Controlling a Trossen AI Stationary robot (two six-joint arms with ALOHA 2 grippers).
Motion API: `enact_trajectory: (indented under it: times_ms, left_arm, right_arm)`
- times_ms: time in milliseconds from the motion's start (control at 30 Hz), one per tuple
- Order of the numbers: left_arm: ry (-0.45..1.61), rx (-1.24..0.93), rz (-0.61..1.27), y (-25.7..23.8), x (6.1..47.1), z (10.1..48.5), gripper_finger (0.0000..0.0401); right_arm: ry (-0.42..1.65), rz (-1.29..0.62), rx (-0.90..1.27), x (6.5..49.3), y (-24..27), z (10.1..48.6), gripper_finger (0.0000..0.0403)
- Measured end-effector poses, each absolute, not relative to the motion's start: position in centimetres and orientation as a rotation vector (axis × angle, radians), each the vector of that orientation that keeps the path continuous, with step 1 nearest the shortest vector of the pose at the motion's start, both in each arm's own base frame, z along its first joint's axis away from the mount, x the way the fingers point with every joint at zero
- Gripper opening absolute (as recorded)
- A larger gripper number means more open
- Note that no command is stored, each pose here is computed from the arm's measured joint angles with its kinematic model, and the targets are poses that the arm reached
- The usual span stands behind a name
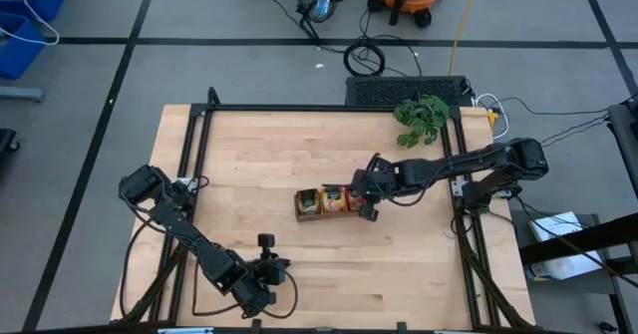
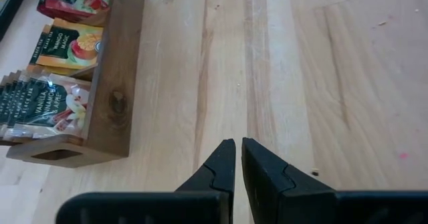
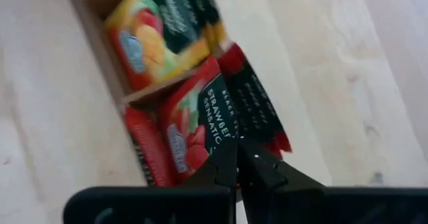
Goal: Pick & Place Tea
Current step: Adjust the red tea bags in the wooden organizer, then adjust the wooden organizer
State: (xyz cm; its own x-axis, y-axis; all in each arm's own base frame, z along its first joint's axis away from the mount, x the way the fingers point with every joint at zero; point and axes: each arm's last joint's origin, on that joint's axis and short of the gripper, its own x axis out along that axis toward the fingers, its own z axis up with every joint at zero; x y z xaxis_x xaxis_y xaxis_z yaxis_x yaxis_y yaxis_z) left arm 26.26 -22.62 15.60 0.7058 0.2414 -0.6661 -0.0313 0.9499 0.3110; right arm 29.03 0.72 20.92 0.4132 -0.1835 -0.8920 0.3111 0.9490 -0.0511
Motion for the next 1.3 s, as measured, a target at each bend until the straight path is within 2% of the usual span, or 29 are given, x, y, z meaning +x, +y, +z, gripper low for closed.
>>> enact_trajectory:
  times_ms: [200,500,633,1000,1167,1300]
  left_arm:
    - [0.775,0.287,0.154,-22.6,26.3,15.6,0.0035]
    - [0.774,0.287,0.154,-22.6,26.3,15.6,0.0035]
    - [0.774,0.287,0.154,-22.6,26.3,15.6,0.0035]
    - [0.771,0.282,0.153,-22.7,26.3,15.6,0.0035]
    - [0.77,0.282,0.153,-22.7,26.3,15.6,0.0035]
    - [0.766,0.288,0.163,-22.6,26.3,15.6,0.0035]
  right_arm:
    - [1.104,-0.371,0.148,28.3,0.7,19.2,0.0]
    - [1.061,-0.293,0.119,28.3,0.8,18.0,0.0008]
    - [1.072,-0.239,0.131,28.1,0.9,18.3,0.0033]
    - [1.006,-0.265,0.186,27.0,0.8,20.3,0.0137]
    - [0.952,-0.282,0.189,26.3,0.7,21.8,0.016]
    - [0.924,-0.305,0.181,25.2,0.7,23.1,0.0163]
